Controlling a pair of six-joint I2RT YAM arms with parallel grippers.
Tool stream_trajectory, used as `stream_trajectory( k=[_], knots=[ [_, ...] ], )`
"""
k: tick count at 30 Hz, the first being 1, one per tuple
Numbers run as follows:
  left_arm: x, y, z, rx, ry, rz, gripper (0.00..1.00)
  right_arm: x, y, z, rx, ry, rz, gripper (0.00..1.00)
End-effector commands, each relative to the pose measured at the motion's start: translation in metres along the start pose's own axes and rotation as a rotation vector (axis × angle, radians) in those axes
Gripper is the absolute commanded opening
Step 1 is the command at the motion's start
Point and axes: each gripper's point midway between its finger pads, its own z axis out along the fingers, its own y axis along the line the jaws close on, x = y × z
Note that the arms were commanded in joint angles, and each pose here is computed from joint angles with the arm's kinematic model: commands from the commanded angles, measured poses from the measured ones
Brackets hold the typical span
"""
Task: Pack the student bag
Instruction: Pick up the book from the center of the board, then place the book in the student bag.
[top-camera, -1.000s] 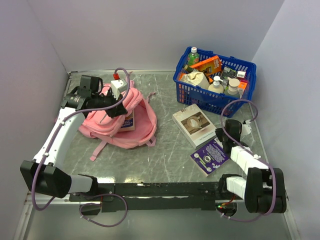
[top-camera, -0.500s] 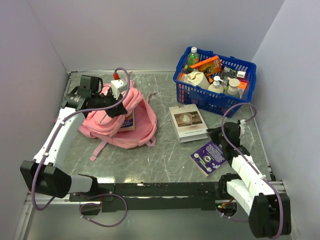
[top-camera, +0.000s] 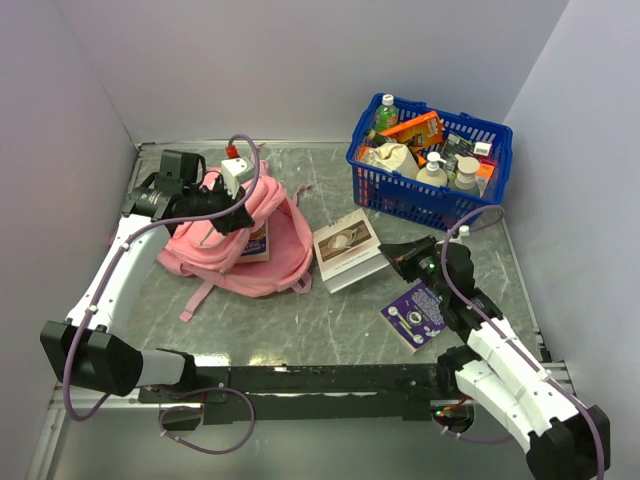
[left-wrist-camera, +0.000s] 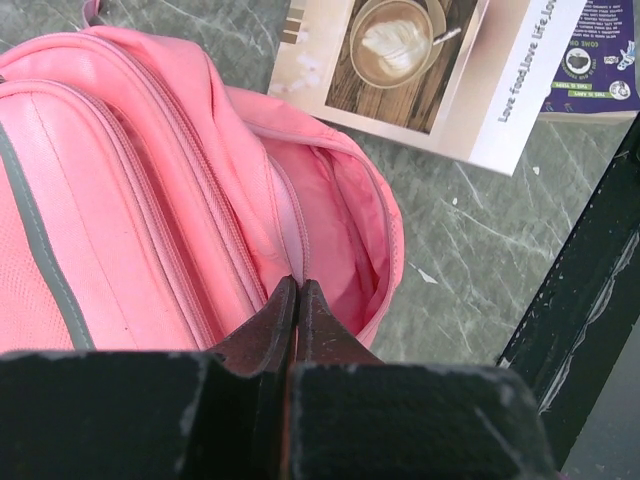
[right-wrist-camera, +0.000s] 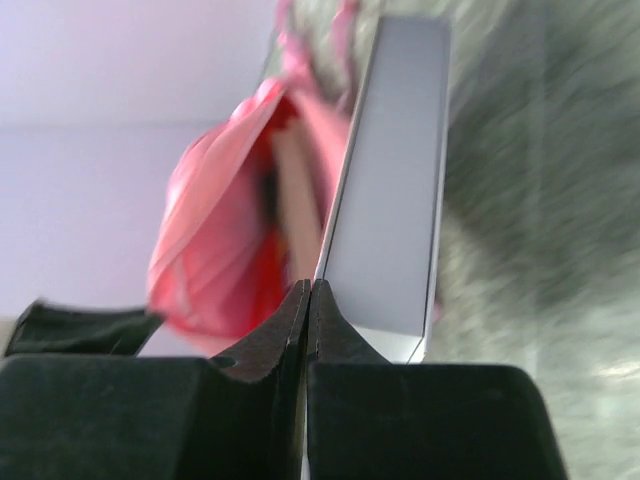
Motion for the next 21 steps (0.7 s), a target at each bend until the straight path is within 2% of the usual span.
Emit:
stream_trajectory(
  k=[1, 11, 15, 21],
  knots=[
    [-0.03, -0.003, -0.008, -0.003, -0.102, 0.063, 0.01, -0.001, 0.063, -0.01, -0.164, 0.016, 0.08, 0.0],
    [-0.025, -0.004, -0.007, -0.006, -0.101, 0.058, 0.01, -0.033, 0.185, -0.041, -0.364, -0.047, -0.02, 0.0],
    [-0.027, -0.003, -0.009, -0.015, -0.109, 0.064, 0.01, -0.029, 0.198, -0.041, -0.383, -0.02, -0.024, 0.0],
    [-0.045, -0.002, -0.019, -0.051, -0.151, 0.078, 0.01, -0.014, 0.172, -0.033, -0.328, 0.013, -0.013, 0.0]
  ],
)
